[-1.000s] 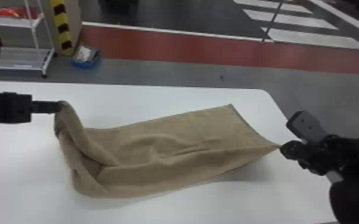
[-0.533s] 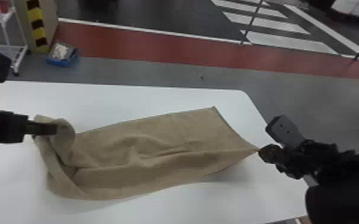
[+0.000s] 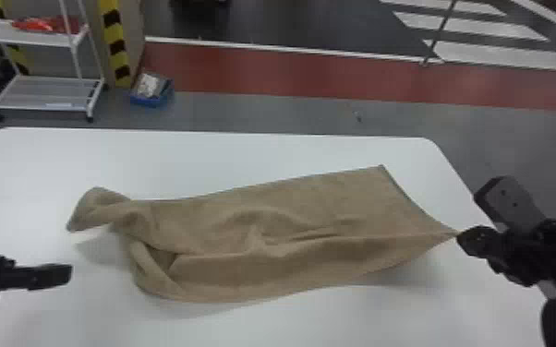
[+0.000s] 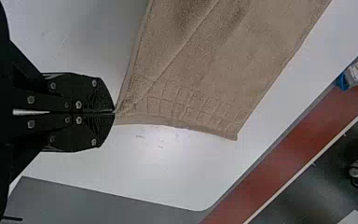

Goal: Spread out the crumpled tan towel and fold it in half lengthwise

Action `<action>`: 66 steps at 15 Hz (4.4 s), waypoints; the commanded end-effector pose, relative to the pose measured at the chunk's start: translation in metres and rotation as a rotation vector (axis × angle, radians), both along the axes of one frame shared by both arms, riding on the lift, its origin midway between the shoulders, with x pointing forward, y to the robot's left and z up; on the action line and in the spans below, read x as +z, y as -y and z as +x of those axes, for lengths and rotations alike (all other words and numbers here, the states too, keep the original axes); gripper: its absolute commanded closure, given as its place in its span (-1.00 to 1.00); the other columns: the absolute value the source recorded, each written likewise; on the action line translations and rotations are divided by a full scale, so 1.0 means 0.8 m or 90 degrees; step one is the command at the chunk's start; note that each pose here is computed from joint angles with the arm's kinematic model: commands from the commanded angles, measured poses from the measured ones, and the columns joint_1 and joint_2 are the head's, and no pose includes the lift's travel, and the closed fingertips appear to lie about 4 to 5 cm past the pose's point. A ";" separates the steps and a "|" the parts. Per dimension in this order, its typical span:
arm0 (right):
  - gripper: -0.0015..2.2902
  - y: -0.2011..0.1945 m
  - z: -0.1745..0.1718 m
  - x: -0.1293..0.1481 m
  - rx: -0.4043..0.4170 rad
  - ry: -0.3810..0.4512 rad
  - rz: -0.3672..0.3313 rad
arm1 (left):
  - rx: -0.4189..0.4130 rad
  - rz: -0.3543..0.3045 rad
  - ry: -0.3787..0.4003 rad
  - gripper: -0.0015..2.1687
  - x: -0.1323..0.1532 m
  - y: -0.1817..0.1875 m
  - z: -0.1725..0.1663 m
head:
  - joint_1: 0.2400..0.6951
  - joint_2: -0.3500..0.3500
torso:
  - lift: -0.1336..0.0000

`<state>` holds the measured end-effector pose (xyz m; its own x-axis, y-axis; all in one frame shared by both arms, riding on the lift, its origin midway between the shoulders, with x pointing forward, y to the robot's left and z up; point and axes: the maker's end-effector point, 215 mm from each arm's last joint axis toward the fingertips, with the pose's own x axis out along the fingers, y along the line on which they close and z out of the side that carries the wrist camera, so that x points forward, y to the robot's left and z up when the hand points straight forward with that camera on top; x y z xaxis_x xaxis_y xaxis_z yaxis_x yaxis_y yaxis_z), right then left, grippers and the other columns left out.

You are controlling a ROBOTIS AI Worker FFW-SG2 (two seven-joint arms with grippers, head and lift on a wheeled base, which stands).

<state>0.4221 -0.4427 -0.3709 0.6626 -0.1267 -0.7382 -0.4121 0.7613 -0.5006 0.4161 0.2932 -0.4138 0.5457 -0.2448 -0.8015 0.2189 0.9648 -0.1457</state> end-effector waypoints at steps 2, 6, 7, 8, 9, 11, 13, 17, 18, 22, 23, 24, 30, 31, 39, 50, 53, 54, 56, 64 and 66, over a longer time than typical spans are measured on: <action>0.03 -0.010 -0.001 -0.008 -0.003 -0.002 0.015 | -0.020 -0.027 -0.030 -0.93 -0.025 0.059 -0.034 | 1.00 -0.58 | -0.84; 0.03 -0.013 -0.009 -0.019 -0.009 -0.012 0.023 | -0.012 -0.014 -0.015 -0.92 -0.032 0.098 -0.023 | 1.00 -0.75 | -0.84; 0.03 -0.014 -0.011 -0.021 -0.011 -0.012 0.025 | -0.011 -0.009 0.008 -0.92 -0.023 0.107 -0.009 | 1.00 -0.77 | -0.84; 0.03 -0.015 -0.012 -0.022 -0.010 -0.013 0.025 | -0.011 -0.008 0.021 -0.92 -0.017 0.116 0.000 | 1.00 -0.80 | -0.84; 0.03 -0.015 -0.012 -0.022 -0.011 -0.013 0.024 | -0.012 -0.006 0.026 -0.92 -0.014 0.124 0.004 | 1.00 -0.82 | -0.84; 0.03 -0.014 -0.013 -0.023 -0.012 -0.014 0.024 | -0.024 -0.012 0.027 -0.92 -0.013 0.148 0.005 | 1.00 -0.85 | -0.84; 0.03 -0.013 -0.015 -0.025 -0.013 -0.016 0.024 | -0.032 -0.007 0.019 -0.92 -0.023 0.160 0.005 | 1.00 -0.93 | -0.84; 0.03 -0.010 -0.021 -0.028 -0.017 -0.020 0.022 | -0.046 -0.010 0.020 -0.88 -0.032 0.189 0.014 | 1.00 -1.00 | -0.84; 0.03 -0.008 -0.022 -0.028 -0.019 -0.020 0.022 | -0.053 -0.004 0.015 -0.84 -0.037 0.198 0.014 | 1.00 -1.00 | -0.84; 0.03 -0.009 -0.020 -0.026 -0.017 -0.018 0.022 | -0.074 -0.016 0.029 0.41 -0.032 0.216 0.015 | 1.00 -1.00 | -0.84; 0.03 -0.007 -0.020 -0.026 -0.019 -0.018 0.021 | -0.064 -0.006 0.031 0.80 -0.033 0.206 0.016 | 1.00 -1.00 | -0.84; 0.03 -0.006 -0.022 -0.027 -0.020 -0.020 0.021 | -0.048 0.003 0.047 0.98 -0.022 0.193 0.022 | 1.00 -1.00 | -0.84; 0.03 -0.020 -0.023 -0.018 -0.012 -0.002 0.023 | 0.016 0.067 0.156 0.98 0.065 0.131 0.083 | 1.00 -0.99 | -0.84; 0.03 -0.021 -0.024 -0.016 -0.013 -0.001 0.023 | 0.016 0.071 0.161 0.98 0.071 0.132 0.095 | 1.00 -0.92 | -0.84; 0.03 -0.022 -0.030 -0.018 -0.017 -0.004 0.025 | -0.142 0.171 0.132 -1.00 0.020 0.247 0.090 | 1.00 -1.00 | -0.84; 0.02 -0.035 -0.023 -0.017 -0.032 0.011 0.056 | -0.199 0.090 0.185 -1.00 0.054 0.328 0.074 | 1.00 -1.00 | -0.84; 0.02 -0.036 -0.024 -0.019 -0.032 0.010 0.059 | -0.191 0.089 0.177 -1.00 0.048 0.311 0.063 | 1.00 -1.00 | -0.84; 0.02 -0.035 -0.025 -0.018 -0.031 0.010 0.058 | -0.170 0.091 0.184 -1.00 0.055 0.276 0.062 | 1.00 -1.00 | -0.84; 0.02 -0.035 -0.024 -0.015 -0.031 0.014 0.056 | -0.127 0.094 0.187 -1.00 0.061 0.204 0.045 | 1.00 -1.00 | -0.84; 0.02 -0.070 0.004 -0.005 -0.025 0.043 0.094 | -0.122 0.119 0.331 -0.80 0.061 0.123 0.009 | 1.00 -0.75 | -0.84; 0.02 -0.071 0.004 -0.005 -0.026 0.044 0.097 | -0.152 0.144 0.417 -0.80 0.072 0.134 0.018 | 1.00 -0.72 | -0.84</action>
